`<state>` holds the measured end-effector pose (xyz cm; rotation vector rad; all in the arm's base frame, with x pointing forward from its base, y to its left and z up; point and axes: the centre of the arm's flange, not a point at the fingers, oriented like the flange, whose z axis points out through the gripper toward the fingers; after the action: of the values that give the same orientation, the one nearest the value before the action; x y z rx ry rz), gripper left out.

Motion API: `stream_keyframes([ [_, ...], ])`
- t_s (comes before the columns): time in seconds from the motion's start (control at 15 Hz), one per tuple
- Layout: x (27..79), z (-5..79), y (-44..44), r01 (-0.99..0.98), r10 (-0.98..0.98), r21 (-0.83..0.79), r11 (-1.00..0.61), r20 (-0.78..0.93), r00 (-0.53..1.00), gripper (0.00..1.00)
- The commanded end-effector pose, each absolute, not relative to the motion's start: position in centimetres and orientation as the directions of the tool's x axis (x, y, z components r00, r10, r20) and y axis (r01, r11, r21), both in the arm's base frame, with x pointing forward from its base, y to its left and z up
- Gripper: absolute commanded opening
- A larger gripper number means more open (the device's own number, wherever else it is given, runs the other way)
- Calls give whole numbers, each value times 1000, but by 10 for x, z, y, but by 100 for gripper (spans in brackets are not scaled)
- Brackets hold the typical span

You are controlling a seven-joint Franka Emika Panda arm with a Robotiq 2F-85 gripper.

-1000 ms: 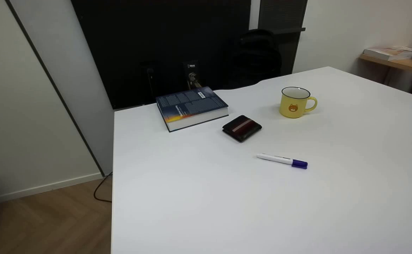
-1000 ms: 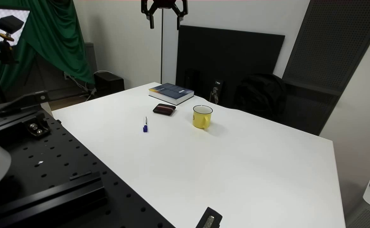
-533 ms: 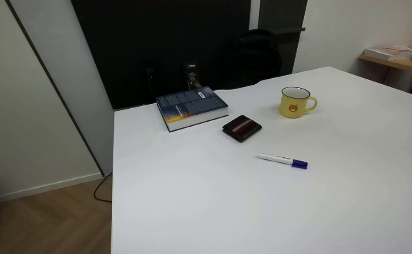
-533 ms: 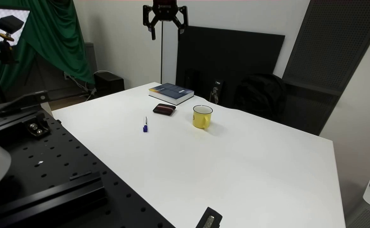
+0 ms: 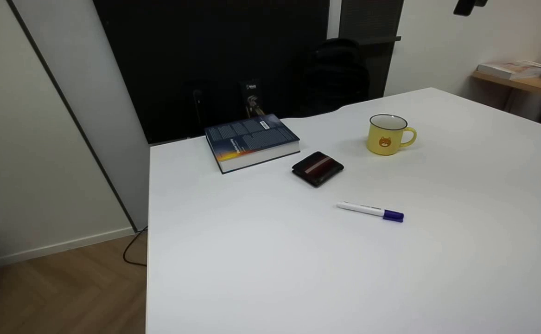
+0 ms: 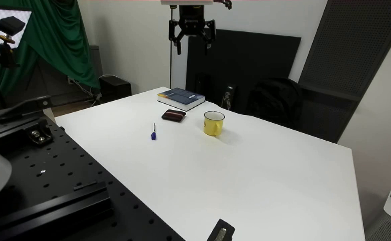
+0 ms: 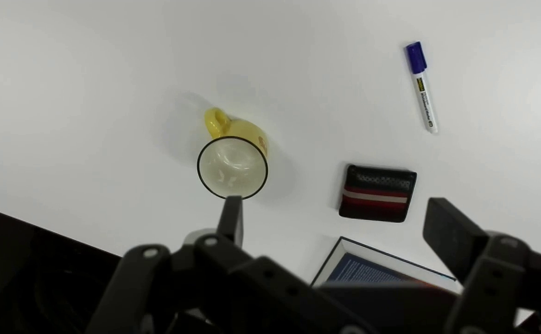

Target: Put the marker in the yellow mug

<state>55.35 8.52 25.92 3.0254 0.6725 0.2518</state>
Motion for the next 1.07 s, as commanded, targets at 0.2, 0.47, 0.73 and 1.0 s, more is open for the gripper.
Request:
stream_keyframes([
  [0.2,573,219,60,400,396,-4,-916,139,908,100],
  [0.47,578,187,53,398,390,-76,-914,104,915,100],
  [0.73,577,153,55,416,409,-145,-898,74,910,100],
  [1.0,573,121,62,454,454,-161,-876,40,890,100],
])
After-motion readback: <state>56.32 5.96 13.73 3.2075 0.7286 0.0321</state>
